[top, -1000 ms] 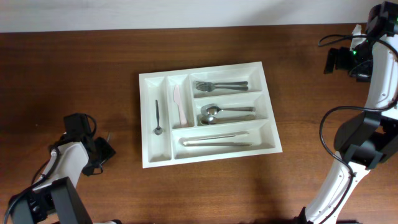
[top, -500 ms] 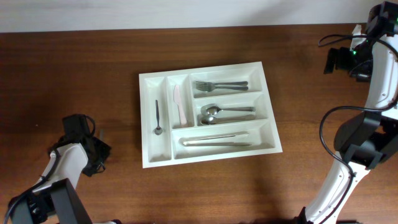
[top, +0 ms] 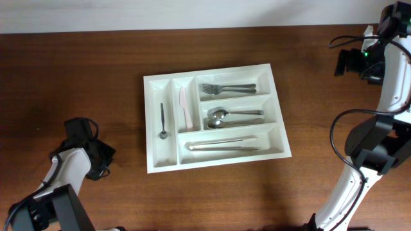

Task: Pack container

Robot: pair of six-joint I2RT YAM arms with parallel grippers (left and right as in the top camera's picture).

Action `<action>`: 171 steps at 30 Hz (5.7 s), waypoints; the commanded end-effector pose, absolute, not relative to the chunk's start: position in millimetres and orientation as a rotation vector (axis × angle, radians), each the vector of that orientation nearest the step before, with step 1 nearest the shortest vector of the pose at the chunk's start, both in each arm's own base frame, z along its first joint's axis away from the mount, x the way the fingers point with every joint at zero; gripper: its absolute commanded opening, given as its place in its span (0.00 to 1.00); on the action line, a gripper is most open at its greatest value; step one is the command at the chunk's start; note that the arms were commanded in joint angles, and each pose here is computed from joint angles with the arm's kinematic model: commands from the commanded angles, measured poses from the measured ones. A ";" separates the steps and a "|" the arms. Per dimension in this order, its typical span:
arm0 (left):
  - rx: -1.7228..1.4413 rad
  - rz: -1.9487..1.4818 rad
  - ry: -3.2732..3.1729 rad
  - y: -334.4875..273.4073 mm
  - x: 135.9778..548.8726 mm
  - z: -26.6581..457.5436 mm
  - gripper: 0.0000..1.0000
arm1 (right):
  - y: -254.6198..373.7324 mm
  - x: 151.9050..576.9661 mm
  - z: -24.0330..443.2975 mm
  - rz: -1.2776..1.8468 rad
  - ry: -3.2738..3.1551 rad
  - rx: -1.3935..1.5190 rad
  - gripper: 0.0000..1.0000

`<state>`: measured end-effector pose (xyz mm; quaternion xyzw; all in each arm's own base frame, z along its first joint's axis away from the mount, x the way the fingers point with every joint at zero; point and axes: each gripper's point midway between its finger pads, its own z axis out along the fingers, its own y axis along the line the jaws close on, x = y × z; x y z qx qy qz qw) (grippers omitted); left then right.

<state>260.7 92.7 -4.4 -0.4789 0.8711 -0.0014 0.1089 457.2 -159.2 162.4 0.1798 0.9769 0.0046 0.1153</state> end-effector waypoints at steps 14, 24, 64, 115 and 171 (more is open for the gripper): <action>-0.925 -0.060 2.472 92.5 294.3 65.1 0.02 | -155.8 457.6 163.5 0.024 2.861 0.532 0.99; -0.604 -0.203 2.432 61.5 299.7 107.5 0.02 | -155.8 457.6 163.5 0.024 2.861 0.532 0.99; -0.285 -0.256 2.526 -70.7 343.6 59.7 0.02 | -155.8 457.6 163.5 0.024 2.861 0.532 0.99; -0.413 0.429 2.300 58.8 348.7 190.9 0.66 | -155.8 457.6 163.5 0.024 2.861 0.532 0.99; -0.711 0.209 1.827 100.5 311.6 257.8 0.99 | -155.8 457.6 163.5 0.024 2.861 0.532 0.99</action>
